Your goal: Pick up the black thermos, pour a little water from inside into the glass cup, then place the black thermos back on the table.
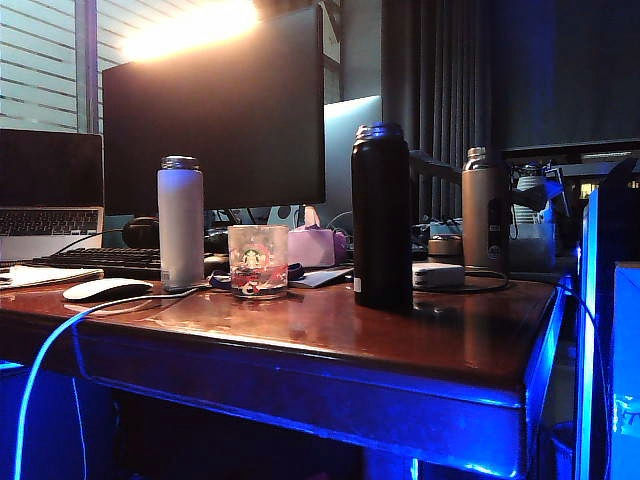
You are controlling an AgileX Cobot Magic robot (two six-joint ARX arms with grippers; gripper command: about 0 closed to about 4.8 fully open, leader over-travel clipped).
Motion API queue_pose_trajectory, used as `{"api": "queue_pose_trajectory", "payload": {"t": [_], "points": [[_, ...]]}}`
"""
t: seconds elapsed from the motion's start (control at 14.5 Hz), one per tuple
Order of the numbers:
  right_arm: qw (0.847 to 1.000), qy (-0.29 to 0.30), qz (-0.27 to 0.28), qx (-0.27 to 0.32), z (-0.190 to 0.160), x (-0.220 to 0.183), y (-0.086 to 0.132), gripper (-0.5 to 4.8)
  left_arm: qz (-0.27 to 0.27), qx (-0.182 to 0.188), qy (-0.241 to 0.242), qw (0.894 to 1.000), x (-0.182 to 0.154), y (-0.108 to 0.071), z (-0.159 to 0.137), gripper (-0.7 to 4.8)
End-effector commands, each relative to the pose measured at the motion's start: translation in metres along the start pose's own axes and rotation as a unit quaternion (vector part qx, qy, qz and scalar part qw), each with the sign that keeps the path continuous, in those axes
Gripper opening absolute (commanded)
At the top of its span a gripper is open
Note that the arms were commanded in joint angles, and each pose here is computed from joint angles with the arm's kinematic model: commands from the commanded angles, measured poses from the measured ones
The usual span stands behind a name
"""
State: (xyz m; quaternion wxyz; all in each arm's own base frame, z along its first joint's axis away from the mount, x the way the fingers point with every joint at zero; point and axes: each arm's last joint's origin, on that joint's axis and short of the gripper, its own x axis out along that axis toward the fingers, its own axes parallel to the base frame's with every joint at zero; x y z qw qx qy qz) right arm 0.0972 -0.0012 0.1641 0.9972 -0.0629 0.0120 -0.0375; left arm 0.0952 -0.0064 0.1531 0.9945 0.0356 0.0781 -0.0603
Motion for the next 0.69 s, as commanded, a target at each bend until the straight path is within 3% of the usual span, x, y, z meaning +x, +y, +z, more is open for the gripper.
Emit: {"api": "queue_pose_trajectory", "payload": {"t": [0.07,0.69], "points": [[1.0,0.017,0.026,0.001,-0.0044,0.0,0.002,-0.01,-0.002,-0.002,0.011,1.0,0.0005,-0.0002,-0.0039,-0.05],[0.999,0.025,0.026,0.001,-0.0061,0.0,0.0021,-0.01,-0.001,-0.002,0.011,1.0,0.0005,-0.0002,-0.0039,-0.05]]}}
